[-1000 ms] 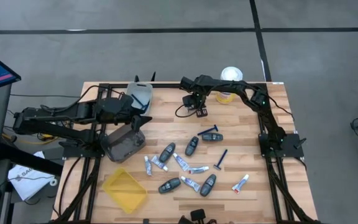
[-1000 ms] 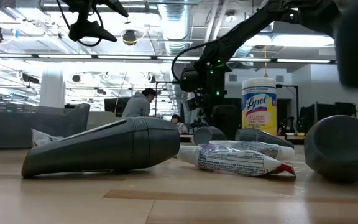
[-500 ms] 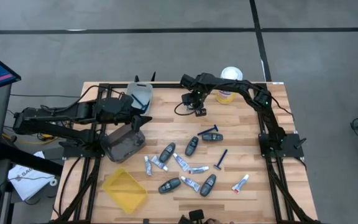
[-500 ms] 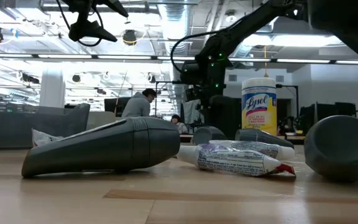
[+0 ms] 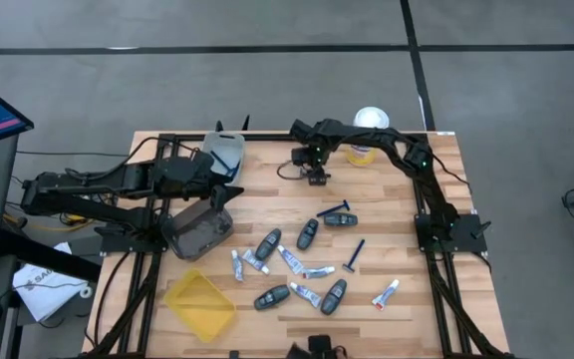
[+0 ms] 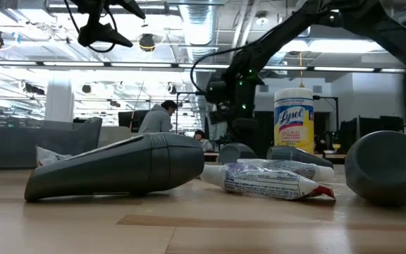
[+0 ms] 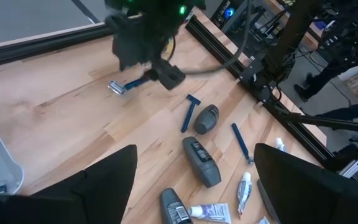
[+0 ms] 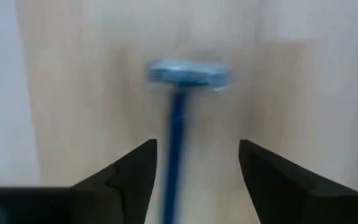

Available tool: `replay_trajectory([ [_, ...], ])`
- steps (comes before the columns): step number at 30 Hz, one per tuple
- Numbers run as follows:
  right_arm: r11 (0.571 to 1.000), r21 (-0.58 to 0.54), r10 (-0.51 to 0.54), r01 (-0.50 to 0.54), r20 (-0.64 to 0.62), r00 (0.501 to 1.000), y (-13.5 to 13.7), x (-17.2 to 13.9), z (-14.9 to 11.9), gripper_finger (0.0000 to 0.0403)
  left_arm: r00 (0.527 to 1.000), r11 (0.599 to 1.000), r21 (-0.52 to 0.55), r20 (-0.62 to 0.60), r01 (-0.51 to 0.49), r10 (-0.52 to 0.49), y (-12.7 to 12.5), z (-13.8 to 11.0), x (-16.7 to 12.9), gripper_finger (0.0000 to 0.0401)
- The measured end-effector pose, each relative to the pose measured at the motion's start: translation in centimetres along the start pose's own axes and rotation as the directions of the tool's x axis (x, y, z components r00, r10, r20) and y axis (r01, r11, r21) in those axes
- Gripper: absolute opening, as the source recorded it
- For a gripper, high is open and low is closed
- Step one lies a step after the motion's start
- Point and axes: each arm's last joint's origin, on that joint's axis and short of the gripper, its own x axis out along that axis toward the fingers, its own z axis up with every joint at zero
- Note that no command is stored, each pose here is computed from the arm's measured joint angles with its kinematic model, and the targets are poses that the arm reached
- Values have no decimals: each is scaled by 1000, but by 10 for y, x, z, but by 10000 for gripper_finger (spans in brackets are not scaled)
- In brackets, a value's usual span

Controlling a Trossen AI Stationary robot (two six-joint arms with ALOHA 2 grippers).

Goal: Pick & Place Travel size toiletries
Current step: Put the razor into the gray bin put the razor into the gray bin

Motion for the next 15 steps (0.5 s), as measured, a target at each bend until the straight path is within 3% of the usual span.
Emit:
replay_trajectory([
  [8,999,-17,-33,33,-26,999,9,12,-4,157,1000,1000,-1,2,1,-1,0,0,0,320],
  [15,1000,-4,-31,31,-61,998,11,13,-7,23,1000,1000,-1,2,2,-2,0,0,0,320],
])
